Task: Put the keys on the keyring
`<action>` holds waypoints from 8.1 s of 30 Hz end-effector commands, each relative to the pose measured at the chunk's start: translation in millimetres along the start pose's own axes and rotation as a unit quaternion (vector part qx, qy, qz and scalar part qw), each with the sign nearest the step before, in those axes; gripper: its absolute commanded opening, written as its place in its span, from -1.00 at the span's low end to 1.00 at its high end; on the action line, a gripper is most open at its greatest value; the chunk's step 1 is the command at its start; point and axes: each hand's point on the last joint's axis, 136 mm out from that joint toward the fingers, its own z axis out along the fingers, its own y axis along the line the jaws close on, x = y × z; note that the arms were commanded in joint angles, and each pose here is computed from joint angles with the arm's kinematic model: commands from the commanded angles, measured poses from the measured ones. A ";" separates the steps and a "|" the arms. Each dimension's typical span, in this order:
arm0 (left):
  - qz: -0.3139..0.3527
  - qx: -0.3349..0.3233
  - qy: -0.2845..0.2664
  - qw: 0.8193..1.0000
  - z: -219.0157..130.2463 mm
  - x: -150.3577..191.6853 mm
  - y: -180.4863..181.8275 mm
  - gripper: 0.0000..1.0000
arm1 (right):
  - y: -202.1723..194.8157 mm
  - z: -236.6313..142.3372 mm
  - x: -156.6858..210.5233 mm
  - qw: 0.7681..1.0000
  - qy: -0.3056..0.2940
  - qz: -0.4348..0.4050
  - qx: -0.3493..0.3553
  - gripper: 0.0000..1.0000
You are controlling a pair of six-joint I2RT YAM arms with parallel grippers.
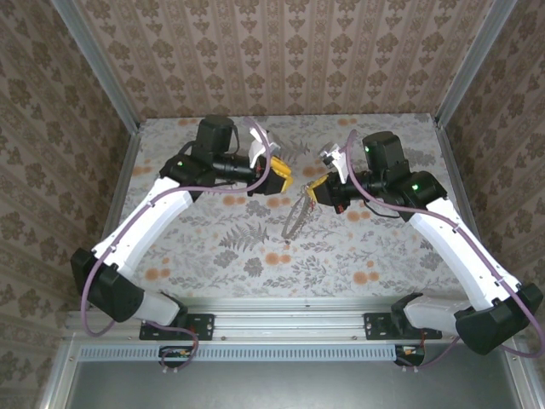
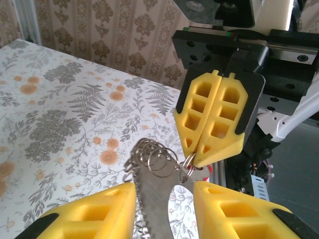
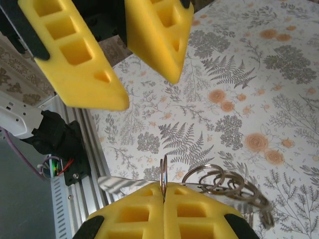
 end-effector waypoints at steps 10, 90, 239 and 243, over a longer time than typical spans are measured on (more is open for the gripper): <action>0.007 0.051 0.014 0.999 21.2 2.6 -15.7 -0.26 | 19.5 -5.2 -15.2 0.998 -0.026 -0.020 -0.044 -1.00; 0.050 0.051 -0.057 0.996 14.4 -26.7 -33.7 -1.00 | 10.0 -18.9 -14.2 0.979 -0.148 0.083 -0.112 -0.56; 0.021 0.028 -0.027 0.999 -20.6 -18.3 -19.9 -0.15 | 21.7 -6.4 -20.5 1.000 -0.010 -0.023 -0.018 -1.00; 0.012 0.040 -0.018 0.999 -14.9 -11.7 -20.9 -0.15 | 28.5 -5.8 -23.6 0.999 -0.017 -0.023 -0.041 -1.00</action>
